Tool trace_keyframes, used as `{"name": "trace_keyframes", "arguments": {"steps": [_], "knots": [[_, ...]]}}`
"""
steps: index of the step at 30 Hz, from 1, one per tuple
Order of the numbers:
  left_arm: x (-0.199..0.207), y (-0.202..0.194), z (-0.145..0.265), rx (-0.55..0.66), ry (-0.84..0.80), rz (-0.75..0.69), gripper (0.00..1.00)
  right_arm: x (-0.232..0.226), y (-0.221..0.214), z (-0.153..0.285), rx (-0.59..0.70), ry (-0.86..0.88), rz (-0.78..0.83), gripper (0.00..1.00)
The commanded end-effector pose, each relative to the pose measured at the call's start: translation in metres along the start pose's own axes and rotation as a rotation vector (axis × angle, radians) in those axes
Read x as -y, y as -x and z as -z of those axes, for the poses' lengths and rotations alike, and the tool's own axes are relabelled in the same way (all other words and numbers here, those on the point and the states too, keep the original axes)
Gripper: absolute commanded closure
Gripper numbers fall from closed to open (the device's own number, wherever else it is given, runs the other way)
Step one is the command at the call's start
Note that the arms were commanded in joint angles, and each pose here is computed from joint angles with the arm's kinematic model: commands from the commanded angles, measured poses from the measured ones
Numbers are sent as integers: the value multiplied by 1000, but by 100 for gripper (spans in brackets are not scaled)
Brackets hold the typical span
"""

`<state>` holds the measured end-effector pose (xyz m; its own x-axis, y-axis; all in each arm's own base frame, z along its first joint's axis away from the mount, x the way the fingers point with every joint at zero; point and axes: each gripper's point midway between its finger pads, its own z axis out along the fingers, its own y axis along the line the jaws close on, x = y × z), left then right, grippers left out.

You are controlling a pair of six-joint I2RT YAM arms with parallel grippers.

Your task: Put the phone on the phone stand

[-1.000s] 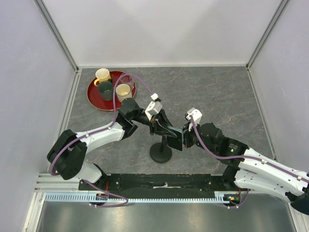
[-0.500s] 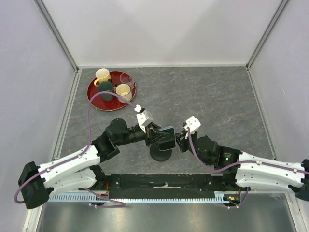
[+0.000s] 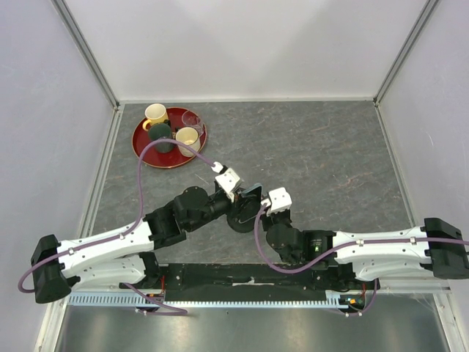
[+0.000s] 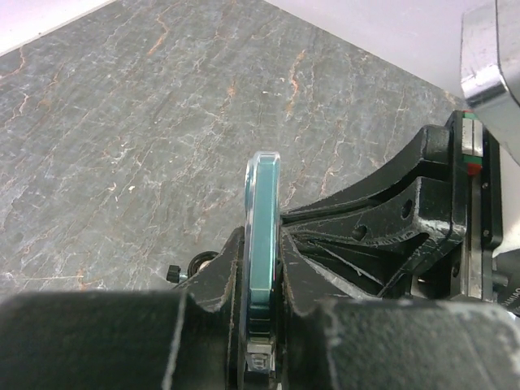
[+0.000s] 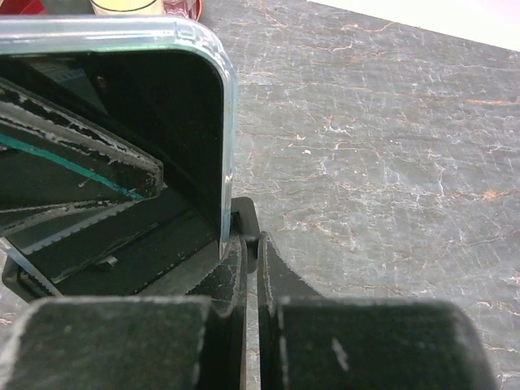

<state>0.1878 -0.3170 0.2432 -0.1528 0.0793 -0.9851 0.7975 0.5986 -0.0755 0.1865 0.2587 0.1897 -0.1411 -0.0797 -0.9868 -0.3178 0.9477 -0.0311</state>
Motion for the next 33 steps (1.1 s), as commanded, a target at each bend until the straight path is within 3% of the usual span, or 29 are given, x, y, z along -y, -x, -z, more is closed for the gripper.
{"name": "trace_keyframes", "arguments": {"steps": [1,3,4,7,14,22,26,27,33], "knots": [[-94,-67,19,-198,438,-158,98,-47,55,26,69,159,-177,100],[-89,-69,15,-176,403,-152,98,-66,58,35,34,282,-180,100],[-88,-69,14,-167,397,-148,98,-73,59,39,21,336,-197,84],[-85,-76,12,-178,380,-138,98,-80,60,57,-35,459,-220,66],[-85,-87,14,-203,381,-119,98,-59,27,92,-161,618,-189,48],[-77,-81,23,-195,343,-63,98,-18,31,80,-135,481,-163,23],[-64,-83,29,-220,273,-26,98,-12,26,41,-235,480,-174,22],[-61,-82,30,-217,262,-6,98,-28,22,49,-286,615,-185,22],[-48,-73,42,-175,197,65,90,-42,32,49,-254,829,-147,21]]}}
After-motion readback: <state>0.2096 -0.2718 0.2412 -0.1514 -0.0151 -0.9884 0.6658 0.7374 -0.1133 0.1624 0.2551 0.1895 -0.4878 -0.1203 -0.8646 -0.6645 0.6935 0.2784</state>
